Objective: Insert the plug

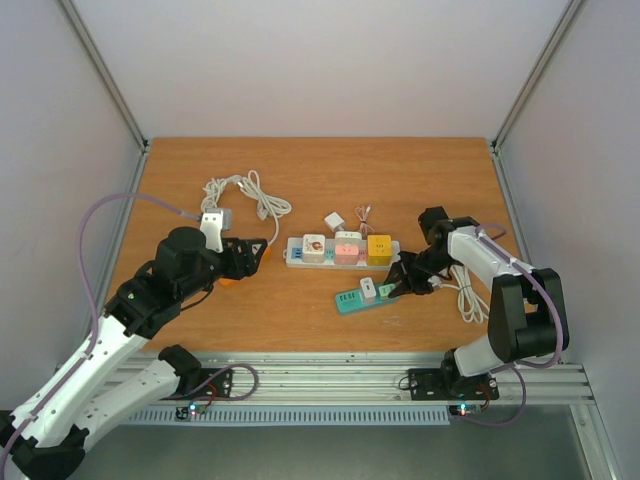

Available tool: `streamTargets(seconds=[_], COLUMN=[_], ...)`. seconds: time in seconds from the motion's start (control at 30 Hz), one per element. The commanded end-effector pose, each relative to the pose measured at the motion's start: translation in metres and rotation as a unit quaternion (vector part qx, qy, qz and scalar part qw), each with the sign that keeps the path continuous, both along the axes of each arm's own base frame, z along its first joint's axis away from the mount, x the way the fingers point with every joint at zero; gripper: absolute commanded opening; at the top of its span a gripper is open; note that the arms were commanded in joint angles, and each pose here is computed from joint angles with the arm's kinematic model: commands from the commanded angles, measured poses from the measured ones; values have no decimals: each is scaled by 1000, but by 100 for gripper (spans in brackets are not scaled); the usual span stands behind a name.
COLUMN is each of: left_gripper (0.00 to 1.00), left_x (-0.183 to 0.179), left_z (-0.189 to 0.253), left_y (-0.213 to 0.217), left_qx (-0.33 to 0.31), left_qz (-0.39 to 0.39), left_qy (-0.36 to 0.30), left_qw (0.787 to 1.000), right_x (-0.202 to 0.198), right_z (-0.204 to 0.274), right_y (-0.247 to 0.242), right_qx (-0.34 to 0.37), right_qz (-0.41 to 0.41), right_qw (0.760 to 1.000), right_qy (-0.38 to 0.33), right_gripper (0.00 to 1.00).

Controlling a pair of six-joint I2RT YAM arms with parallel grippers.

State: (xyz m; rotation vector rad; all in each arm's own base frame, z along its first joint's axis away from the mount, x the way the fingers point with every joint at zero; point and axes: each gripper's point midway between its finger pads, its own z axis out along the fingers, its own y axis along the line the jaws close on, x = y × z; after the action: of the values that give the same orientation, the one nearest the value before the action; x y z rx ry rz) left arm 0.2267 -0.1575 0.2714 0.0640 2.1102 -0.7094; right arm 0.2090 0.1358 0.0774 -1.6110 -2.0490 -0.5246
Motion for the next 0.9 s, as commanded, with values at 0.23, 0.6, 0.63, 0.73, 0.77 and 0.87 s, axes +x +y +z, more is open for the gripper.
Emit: streamTargets(seconds=[0.23,0.6,0.63,0.73,0.77,0.87], left_gripper=[76,76,76,76,77,77], left_x=[3,3,4,4,5,5], left_z=[7,10,11,13,14,14], left_y=[3,4,4,4,4,4], left_qx=[0,3,6,9,10,13], left_qz=[6,6,6,5,5,4], left_qy=[-14,-19,-21,-24,-26,-28], left_qw=[1000,1000,1000,1000,1000,1000], right_x=[-27,5,7,10,11,13], right_z=[-44,13,20,36,40,50], right_y=[-10,-20,-20,-22,-23,-25], right_qx=[-29,-57,-55,-61,-71,-105], right_qz=[-7,47,54,80,91,134], right_qw=[996,995,994,988,984,966], right_qy=[85,-65,-82,-121,-138,-196], right_gripper=[17,80,86,93,94,94])
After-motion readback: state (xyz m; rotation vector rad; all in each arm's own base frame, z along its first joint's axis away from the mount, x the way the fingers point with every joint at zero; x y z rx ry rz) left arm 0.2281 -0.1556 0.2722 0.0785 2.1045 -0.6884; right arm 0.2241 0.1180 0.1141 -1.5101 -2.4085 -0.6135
